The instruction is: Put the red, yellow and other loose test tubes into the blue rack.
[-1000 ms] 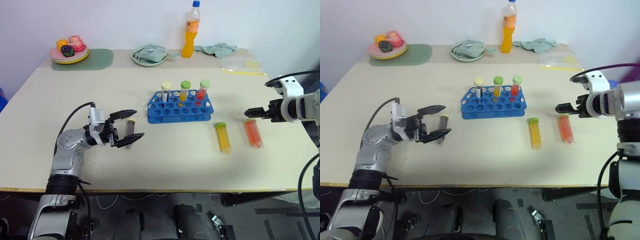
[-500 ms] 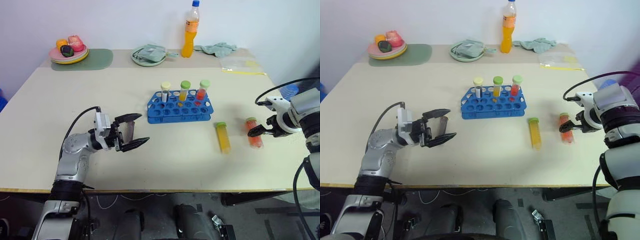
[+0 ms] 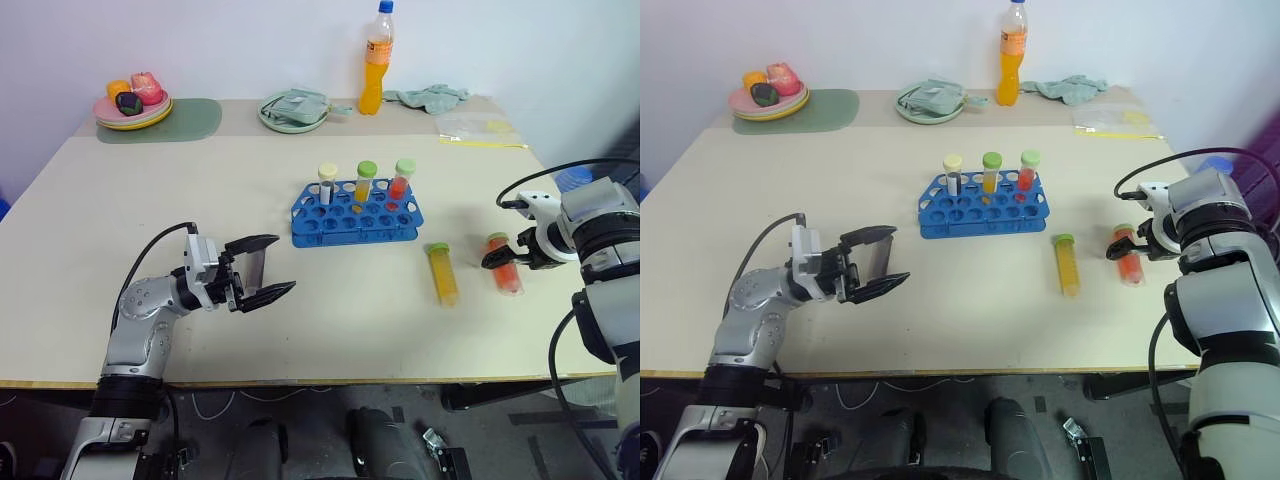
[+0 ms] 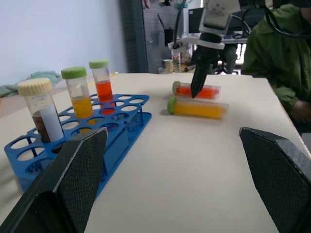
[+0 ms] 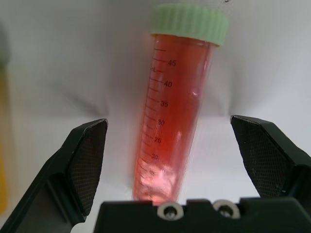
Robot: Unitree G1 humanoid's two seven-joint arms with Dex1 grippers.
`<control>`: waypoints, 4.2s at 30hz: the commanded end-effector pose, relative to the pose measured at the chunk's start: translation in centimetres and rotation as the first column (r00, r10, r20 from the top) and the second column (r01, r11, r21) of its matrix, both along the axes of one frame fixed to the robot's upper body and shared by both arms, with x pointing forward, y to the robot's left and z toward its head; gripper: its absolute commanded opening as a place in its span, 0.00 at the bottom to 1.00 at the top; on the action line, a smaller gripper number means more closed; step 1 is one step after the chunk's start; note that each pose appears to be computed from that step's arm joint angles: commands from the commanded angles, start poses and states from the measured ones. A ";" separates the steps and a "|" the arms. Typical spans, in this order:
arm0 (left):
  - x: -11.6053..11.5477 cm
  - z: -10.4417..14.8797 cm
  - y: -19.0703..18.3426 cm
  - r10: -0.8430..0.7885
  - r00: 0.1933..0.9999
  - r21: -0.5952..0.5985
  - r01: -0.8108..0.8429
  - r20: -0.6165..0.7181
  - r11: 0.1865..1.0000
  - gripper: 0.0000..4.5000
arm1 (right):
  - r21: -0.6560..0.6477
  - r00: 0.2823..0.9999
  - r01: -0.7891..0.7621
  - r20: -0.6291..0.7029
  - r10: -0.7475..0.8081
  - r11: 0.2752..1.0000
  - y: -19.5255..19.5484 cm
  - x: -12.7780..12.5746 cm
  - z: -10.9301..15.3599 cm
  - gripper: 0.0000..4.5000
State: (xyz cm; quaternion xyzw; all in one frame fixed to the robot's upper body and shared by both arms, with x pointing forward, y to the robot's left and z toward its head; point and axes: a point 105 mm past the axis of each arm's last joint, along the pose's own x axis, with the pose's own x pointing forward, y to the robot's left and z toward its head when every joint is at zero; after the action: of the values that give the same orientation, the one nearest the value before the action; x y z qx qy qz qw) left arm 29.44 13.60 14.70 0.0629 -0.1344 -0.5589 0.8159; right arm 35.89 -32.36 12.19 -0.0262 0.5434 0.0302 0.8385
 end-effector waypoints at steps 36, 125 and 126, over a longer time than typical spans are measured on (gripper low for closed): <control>1.8 1.6 1.8 0.042 0.995 0.005 -0.043 0.087 0.999 1.00 | 0.047 0.146 -0.505 0.989 0.032 0.862 14.7 -1.0 11.6 0.26; 1.5 2.0 0.7 0.028 0.995 0.038 -0.032 0.100 0.999 1.00 | 0.049 0.828 -0.254 0.527 0.191 0.966 6.5 -3.1 4.4 0.99; 1.6 2.0 0.6 0.028 0.995 0.035 -0.031 0.098 0.999 1.00 | 0.121 0.871 -0.222 0.471 0.142 0.967 6.4 -3.3 4.5 0.99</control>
State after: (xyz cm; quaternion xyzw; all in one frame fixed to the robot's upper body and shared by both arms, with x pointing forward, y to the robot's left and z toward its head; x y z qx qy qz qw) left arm 30.88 14.24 16.16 0.1054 -0.1531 -0.5485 0.8152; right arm 33.41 -25.18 16.75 -0.0642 0.2690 0.1660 0.9465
